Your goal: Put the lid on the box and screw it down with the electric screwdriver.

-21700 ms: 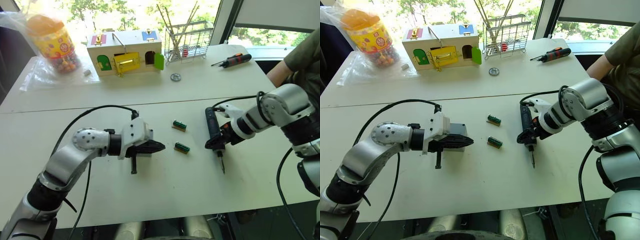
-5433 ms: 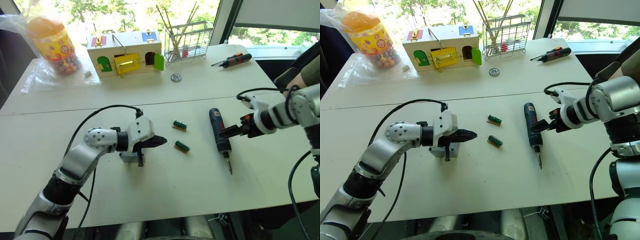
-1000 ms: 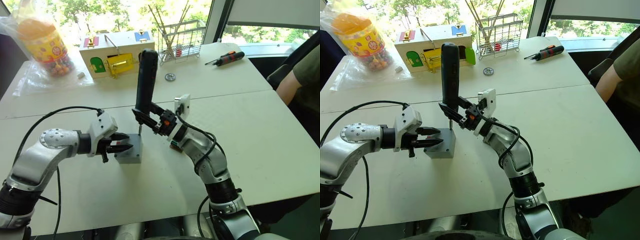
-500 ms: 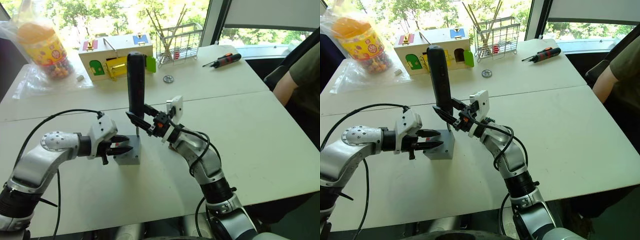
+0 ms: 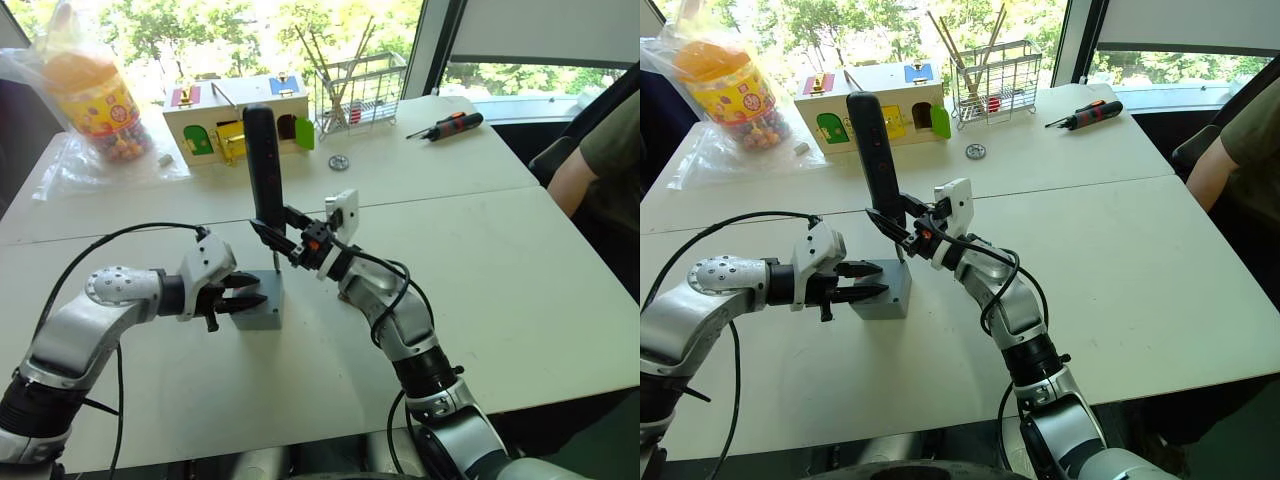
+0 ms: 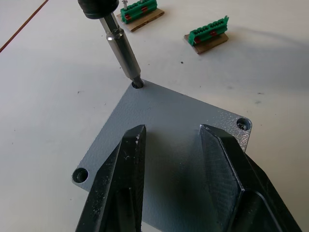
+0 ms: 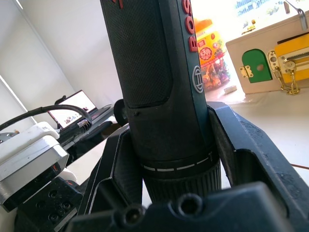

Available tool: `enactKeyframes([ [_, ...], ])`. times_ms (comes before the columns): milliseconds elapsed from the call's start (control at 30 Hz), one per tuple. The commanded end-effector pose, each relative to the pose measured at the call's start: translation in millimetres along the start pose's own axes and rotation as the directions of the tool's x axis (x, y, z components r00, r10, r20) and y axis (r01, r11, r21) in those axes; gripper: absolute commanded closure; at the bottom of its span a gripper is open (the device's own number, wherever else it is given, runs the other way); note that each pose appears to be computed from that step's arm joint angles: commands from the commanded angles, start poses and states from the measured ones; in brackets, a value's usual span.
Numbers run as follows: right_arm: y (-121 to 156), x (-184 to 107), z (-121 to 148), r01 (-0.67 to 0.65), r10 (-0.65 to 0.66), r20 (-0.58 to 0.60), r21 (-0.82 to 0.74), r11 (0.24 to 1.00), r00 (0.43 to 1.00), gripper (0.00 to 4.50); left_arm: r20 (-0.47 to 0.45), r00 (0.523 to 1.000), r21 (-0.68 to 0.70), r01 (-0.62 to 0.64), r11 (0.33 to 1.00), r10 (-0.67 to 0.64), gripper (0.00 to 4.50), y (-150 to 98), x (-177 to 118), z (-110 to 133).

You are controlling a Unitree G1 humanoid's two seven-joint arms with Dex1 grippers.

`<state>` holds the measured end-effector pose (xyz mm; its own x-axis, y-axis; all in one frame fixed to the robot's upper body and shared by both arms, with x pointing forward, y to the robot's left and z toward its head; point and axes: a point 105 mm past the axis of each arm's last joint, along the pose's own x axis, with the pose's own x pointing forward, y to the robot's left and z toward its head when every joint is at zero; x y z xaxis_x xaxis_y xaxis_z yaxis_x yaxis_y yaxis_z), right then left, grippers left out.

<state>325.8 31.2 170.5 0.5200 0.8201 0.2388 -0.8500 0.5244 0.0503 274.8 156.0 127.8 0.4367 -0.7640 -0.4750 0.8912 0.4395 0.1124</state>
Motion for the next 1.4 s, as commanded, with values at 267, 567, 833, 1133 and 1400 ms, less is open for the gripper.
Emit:
enactKeyframes([
  [267,20,-12,-29,-0.078,0.077,-0.063,-0.016,0.997,0.995,2.73,-0.056,0.998,-0.049,0.014,0.999,-0.017,2.75,-4,1,-23],
  [567,26,-15,-55,-0.091,0.090,-0.162,0.002,0.996,0.983,2.73,-0.057,0.998,-0.048,0.014,0.999,-0.016,2.75,-4,1,-23],
  [833,21,-14,-53,-0.057,0.060,-0.147,0.024,0.998,0.987,2.73,-0.055,0.998,-0.046,0.017,0.999,-0.020,2.75,-6,2,-23],
  [1133,18,-10,-41,-0.044,0.045,-0.101,0.017,0.999,0.994,2.73,-0.052,0.998,-0.041,0.023,0.999,-0.025,2.75,-6,4,-21],
  [1400,14,-1,50,-0.033,0.038,0.081,-0.064,0.997,0.996,2.73,-0.038,0.999,-0.057,0.034,0.998,-0.037,2.75,-8,11,-23],
])
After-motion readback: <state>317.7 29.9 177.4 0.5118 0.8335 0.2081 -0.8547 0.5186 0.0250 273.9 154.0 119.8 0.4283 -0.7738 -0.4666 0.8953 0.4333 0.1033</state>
